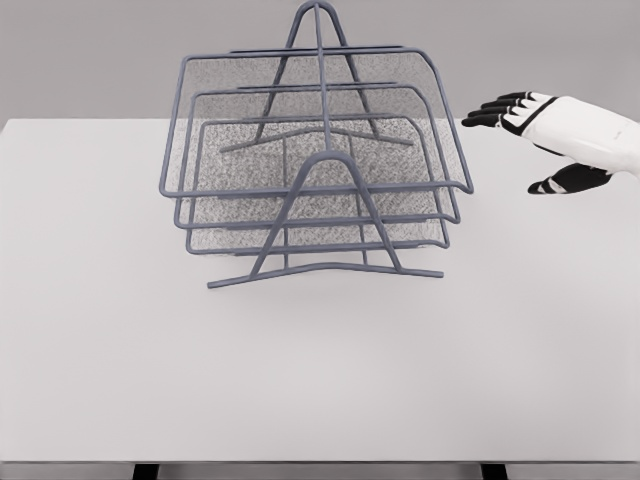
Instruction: Pull out the upper folder box with right arm
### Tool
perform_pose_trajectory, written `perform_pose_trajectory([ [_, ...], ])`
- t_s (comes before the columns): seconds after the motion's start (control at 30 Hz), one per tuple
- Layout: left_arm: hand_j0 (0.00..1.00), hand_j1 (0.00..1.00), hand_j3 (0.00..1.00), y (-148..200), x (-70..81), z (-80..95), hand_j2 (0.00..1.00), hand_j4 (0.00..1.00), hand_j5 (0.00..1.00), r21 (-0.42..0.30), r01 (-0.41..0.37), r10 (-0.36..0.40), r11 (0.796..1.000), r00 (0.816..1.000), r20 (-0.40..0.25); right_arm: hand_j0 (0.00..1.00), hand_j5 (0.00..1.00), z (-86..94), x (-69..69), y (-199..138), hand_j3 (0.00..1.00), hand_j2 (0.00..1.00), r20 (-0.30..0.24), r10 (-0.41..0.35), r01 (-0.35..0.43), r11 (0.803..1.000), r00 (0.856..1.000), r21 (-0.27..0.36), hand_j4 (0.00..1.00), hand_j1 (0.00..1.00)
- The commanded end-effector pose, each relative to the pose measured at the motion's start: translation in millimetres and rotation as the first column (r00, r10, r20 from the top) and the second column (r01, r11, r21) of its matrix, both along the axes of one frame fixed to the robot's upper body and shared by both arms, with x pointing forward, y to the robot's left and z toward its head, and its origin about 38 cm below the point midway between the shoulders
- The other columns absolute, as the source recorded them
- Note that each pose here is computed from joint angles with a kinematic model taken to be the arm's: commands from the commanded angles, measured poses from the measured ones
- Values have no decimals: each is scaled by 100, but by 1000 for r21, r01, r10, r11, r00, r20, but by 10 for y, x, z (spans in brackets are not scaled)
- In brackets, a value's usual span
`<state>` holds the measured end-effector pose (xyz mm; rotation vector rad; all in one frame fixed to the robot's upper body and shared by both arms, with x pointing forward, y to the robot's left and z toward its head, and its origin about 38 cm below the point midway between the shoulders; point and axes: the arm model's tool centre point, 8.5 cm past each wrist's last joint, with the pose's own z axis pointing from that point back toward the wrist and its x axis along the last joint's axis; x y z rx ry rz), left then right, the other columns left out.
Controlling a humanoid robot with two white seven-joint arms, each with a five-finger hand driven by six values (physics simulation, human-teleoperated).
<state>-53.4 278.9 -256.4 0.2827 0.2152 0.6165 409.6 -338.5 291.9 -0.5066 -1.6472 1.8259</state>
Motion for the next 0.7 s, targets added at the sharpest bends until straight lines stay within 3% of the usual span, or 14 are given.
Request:
perform_pose_trajectory([
  [0.0, 100, 100, 100, 1, -4, 1, 100, 100, 100, 0, 0, 0, 1000, 1000, -1, 100, 100, 35, 0, -15, 100, 100, 12, -2, 1, 1000, 1000, 11, 100, 100],
  [0.1, 100, 100, 100, 1, -4, 1, 100, 100, 100, 0, 0, 0, 1000, 1000, -1, 100, 100, 18, 44, 55, 100, 100, 12, 7, -7, 999, 1000, 33, 100, 100],
  [0.27, 100, 100, 100, 1, 6, 0, 100, 100, 100, 0, 1, -1, 1000, 1000, 1, 100, 100, -122, 35, 311, 100, 100, -1, 116, -116, 993, 993, -26, 100, 100],
  [0.37, 100, 100, 100, 0, -10, 2, 100, 100, 100, -1, 0, 0, 1000, 1000, -4, 100, 100, -221, 84, 243, 100, 100, -31, 94, -94, 995, 995, -23, 100, 100],
  [0.53, 100, 100, 100, -1, -9, 1, 100, 100, 100, -2, 0, 0, 1000, 1000, -3, 100, 100, -227, 241, 365, 100, 100, -22, 90, -89, 995, 996, 33, 100, 100],
  [0.67, 100, 100, 100, 0, -10, 2, 100, 100, 100, -1, 0, 0, 1000, 1000, -4, 100, 100, -371, 277, 460, 100, 100, -49, 99, -98, 995, 994, 30, 100, 100],
])
